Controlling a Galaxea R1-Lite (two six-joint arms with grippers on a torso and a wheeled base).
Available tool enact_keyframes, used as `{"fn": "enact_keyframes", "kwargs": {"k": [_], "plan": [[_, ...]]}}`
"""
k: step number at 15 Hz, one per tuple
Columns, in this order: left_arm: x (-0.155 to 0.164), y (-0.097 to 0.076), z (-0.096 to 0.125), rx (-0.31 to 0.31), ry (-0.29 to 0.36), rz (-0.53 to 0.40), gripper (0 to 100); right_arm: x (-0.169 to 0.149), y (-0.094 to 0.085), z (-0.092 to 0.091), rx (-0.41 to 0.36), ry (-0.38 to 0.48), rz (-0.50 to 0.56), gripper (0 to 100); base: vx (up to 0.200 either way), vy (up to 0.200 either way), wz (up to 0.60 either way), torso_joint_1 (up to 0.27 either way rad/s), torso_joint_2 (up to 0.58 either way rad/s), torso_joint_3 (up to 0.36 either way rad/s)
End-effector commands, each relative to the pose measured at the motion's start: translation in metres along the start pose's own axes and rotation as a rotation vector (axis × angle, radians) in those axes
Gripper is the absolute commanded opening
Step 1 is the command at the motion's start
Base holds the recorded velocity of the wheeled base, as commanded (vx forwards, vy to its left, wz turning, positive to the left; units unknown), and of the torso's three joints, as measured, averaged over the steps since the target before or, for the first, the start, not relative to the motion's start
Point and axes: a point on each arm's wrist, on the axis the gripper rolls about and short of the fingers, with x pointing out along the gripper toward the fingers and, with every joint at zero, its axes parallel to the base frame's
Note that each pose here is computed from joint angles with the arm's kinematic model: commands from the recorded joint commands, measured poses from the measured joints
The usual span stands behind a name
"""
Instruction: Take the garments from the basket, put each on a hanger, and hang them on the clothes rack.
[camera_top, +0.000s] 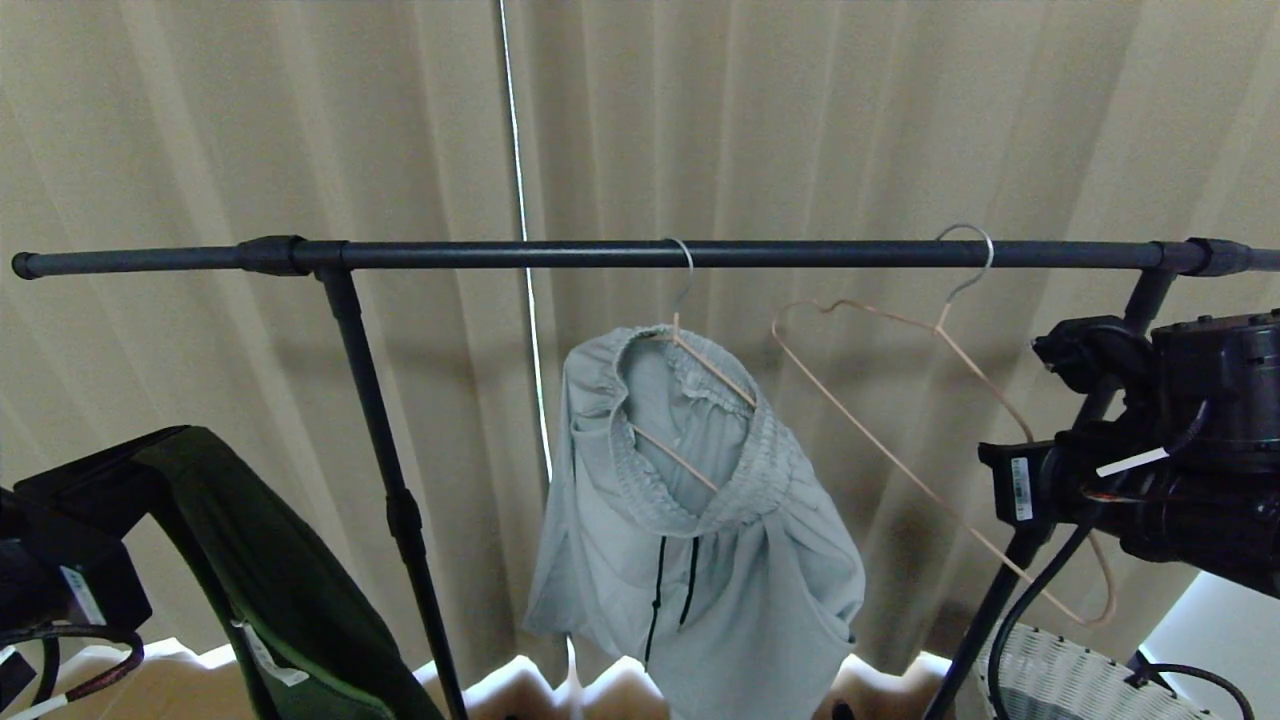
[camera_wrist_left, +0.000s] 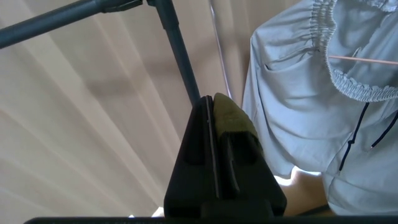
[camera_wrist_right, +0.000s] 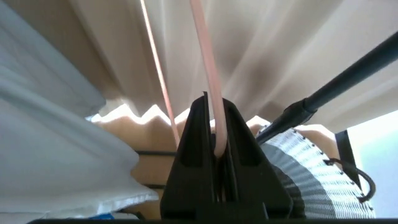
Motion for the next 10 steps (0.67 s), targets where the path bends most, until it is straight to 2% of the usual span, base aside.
{"fn": "enact_keyframes", "kwargs": {"k": [1,4,7,10], "plan": [[0.000,0.000,-0.001,0.000,0.002,0.000,0,-0.009,-0.003,0.003,0.021,-0.062,0.010,0,0.000,0.000,0.00,0.000,0.00,0.000],[0.000,0.000,-0.002,0.001,0.005,-0.001,0,-0.019,-0.007,0.003,0.054,-0.165,0.018,0,0.000,0.000,0.00,0.000,0.00,0.000],[0.000,-0.001,-0.004,0.003,0.012,0.002,0,-0.041,-0.017,-0.006,0.060,-0.195,0.022,0,0.000,0.000,0.00,0.000,0.00,0.000],[-0.005,0.000,-0.006,0.002,0.006,0.008,0,-0.065,-0.029,-0.024,0.064,-0.222,0.017,0,0.000,0.000,0.00,0.000,0.00,0.000]]}}
